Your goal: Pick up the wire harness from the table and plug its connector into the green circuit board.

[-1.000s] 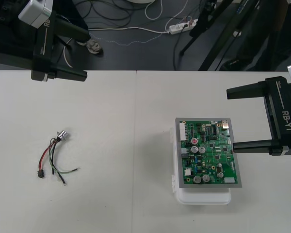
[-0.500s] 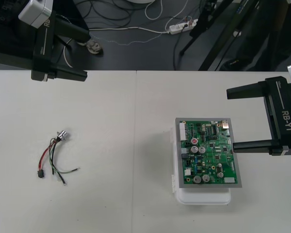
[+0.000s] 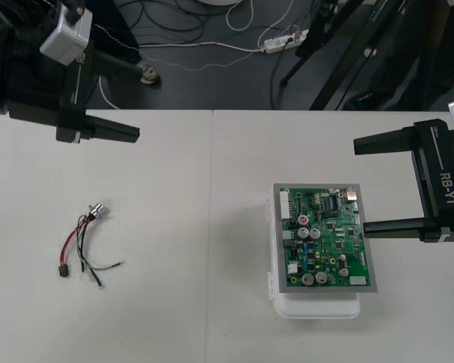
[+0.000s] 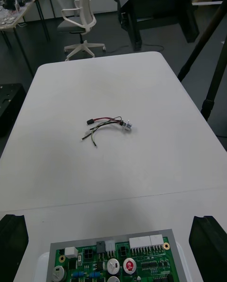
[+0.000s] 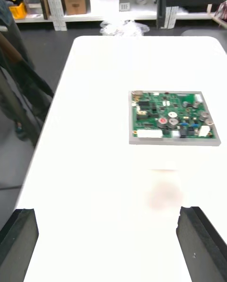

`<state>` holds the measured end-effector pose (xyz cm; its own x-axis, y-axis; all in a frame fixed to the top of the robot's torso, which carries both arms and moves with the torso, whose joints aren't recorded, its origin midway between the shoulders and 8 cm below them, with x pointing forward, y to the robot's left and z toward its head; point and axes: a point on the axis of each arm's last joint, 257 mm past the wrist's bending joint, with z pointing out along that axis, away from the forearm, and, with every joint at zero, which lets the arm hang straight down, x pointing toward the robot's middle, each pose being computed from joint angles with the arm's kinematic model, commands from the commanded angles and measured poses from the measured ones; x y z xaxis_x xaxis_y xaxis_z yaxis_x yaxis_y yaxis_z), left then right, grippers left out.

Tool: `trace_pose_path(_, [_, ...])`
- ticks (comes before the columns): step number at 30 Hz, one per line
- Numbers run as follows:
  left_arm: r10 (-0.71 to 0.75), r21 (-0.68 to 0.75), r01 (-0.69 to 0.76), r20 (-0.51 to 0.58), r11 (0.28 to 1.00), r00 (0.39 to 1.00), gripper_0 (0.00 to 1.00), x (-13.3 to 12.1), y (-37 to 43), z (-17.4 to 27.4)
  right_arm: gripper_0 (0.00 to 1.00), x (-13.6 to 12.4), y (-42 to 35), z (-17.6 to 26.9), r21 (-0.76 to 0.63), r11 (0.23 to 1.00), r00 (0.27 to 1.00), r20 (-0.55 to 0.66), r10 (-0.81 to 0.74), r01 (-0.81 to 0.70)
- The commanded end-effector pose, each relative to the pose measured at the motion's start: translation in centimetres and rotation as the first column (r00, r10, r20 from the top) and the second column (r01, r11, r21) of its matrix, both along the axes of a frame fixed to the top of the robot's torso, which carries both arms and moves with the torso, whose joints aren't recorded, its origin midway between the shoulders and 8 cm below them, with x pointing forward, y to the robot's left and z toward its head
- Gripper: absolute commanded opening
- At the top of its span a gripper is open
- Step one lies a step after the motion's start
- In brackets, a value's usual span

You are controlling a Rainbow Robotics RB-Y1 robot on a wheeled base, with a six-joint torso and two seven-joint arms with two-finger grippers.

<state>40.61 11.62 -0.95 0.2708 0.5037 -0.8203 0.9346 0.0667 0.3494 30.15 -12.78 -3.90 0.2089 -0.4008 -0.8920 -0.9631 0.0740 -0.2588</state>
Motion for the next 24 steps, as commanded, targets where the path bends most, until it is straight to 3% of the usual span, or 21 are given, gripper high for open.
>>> trace_pose_path(1, [-0.016, -0.033, 0.017, 0.032, 0.999, 0.999, 0.86, 0.0, -0.6, -0.4, 1.0, 0.2, -0.7, -0.1, -0.034, 0.999, 0.998, 0.055, 0.007, -0.006])
trace_pose_path(10, [-0.018, -0.009, 0.018, 0.08, 1.0, 0.997, 0.87, 0.4, -0.2, 0.0, 1.0, 0.2, -0.7, -0.1, -0.034, 0.999, 0.998, 0.055, 0.007, -0.006])
trace_pose_path(11, [-0.035, 0.015, 0.034, 0.127, 0.999, 0.991, 0.87, 0.6, 0.1, 0.0, 1.0, 0.1, -0.7, -1.4, -0.006, 1.0, 1.0, -0.005, -0.006, 0.006])
trace_pose_path(17, [-0.123, 0.148, 0.08, 0.304, 0.986, 0.945, 0.87, 1.1, 1.8, -0.3, 1.0, 0.4, -0.9, -1.0, 0.034, 0.999, 1.0, -0.022, 0.0, 0.001])
trace_pose_path(24, [-0.273, 0.322, 0.145, 0.397, 0.936, 0.876, 0.86, 0.5, 4.1, -1.8, 1.0, -0.1, -1.5, -1.0, 0.063, 0.998, 1.0, -0.029, -0.005, 0.007])
